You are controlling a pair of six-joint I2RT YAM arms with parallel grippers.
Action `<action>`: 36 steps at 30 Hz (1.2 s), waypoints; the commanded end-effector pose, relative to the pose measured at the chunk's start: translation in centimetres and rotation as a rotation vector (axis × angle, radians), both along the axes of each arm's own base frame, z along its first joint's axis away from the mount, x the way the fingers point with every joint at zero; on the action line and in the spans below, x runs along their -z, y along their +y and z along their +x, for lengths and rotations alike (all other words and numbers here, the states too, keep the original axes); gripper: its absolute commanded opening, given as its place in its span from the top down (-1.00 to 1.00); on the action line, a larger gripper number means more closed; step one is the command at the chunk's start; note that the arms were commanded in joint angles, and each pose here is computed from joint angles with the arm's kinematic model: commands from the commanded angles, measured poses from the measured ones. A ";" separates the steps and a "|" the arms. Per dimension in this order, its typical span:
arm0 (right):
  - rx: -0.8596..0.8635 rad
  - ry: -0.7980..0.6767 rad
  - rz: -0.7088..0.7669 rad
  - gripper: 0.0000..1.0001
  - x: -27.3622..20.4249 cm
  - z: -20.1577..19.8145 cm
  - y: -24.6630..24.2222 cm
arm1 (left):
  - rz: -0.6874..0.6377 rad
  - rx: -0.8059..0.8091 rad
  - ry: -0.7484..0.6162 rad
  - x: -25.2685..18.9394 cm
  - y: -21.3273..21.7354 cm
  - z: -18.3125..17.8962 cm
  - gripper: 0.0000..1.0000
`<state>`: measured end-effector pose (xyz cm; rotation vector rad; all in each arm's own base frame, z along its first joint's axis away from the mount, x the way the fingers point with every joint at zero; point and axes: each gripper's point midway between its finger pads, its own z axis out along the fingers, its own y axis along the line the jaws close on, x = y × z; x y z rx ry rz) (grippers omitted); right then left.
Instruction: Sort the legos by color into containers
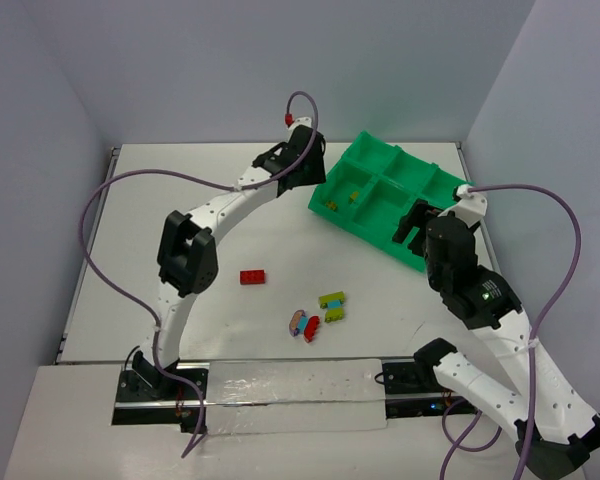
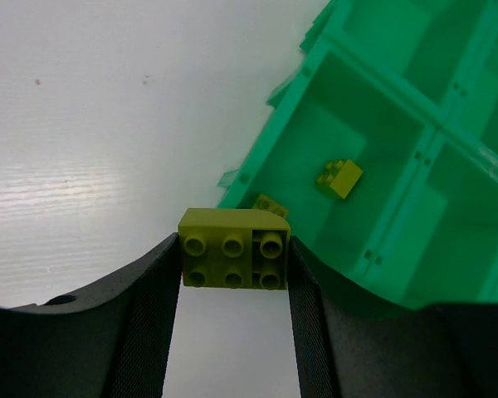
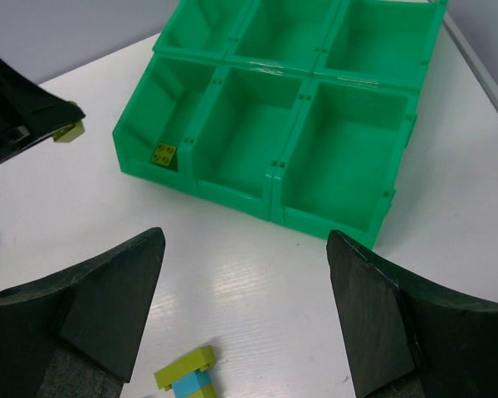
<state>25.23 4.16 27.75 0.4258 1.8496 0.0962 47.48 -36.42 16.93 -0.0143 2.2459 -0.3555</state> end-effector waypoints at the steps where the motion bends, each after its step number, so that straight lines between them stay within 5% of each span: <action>1: 0.066 -0.041 0.010 -0.72 -1.4 0.0 -1.1 | -0.089 0.114 -0.074 -2.1 -4.3 1.7 0.24; 11: 0.064 -0.015 -0.014 -0.72 -0.8 0.8 -0.7 | -0.213 0.198 -0.101 -0.1 -9.0 3.8 0.17; 19: 0.031 0.015 -0.025 -0.72 0.3 1.5 0.3 | -0.237 0.220 -0.085 1.0 -10.0 3.8 -0.64; 24: 0.016 0.019 -0.025 -0.72 0.3 1.9 0.7 | -0.244 0.227 -0.087 -0.8 -9.6 3.2 -0.71; 30: 0.004 0.030 -0.028 -0.72 -0.4 1.9 0.9 | -0.201 0.186 -0.099 -5.0 -6.0 0.6 -0.66; 32: -0.004 0.045 -0.034 -0.72 -0.8 1.7 0.9 | -0.141 0.114 -0.149 -8.3 -2.0 -0.8 -0.65; 36: -0.014 0.048 -0.022 -0.72 -1.7 1.6 1.1 | 0.016 -0.015 -0.120 -8.2 5.4 -3.1 -0.67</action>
